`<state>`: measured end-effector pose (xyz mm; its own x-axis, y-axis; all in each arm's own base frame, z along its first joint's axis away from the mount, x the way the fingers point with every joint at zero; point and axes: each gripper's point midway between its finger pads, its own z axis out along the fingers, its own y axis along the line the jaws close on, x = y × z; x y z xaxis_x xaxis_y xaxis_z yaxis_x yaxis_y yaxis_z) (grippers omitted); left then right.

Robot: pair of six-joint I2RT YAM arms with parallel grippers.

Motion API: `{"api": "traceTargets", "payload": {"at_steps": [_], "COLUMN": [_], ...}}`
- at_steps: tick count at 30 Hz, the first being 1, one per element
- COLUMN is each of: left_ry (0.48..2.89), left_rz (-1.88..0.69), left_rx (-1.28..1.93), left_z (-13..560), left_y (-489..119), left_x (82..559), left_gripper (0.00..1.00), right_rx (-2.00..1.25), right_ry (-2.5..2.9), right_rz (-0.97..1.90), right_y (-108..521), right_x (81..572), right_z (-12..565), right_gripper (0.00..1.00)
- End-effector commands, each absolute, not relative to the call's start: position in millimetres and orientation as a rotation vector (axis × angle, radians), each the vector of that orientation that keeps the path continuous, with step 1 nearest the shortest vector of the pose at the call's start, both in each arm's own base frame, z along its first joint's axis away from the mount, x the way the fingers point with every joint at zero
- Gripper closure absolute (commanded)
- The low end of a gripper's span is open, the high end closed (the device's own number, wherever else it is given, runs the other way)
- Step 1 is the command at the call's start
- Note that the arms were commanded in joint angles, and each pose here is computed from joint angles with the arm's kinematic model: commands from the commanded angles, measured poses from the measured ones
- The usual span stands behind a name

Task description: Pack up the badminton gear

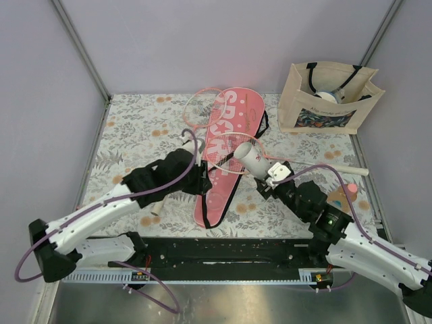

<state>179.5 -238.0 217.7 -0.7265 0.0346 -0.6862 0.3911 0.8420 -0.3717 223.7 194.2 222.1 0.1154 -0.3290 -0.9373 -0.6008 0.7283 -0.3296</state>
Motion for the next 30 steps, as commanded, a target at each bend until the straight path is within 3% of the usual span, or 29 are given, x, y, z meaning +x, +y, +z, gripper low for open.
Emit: {"api": "traceTargets", "payload": {"at_steps": [1,12,30], "left_ry": [2.429,2.624,2.665], "left_rz": [-0.583,-0.413,-0.233], "left_rx": [0.404,0.573,0.649], "left_z": [172.4,79.7,30.4], "left_y": [-256.7,-296.6,-289.2], "left_x": [186.7,177.1,180.6], "left_gripper": [0.59,0.63,0.70], "right_rx": [-0.573,-0.455,-0.432], "right_ry": [1.384,1.303,1.296], "right_rz": [0.217,0.148,0.141], "right_y": [168.8,130.2,124.8], "right_x": [229.2,219.7,218.7], "right_z": [275.3,301.7,302.4], "right_gripper": [0.37,0.38,0.38]}}
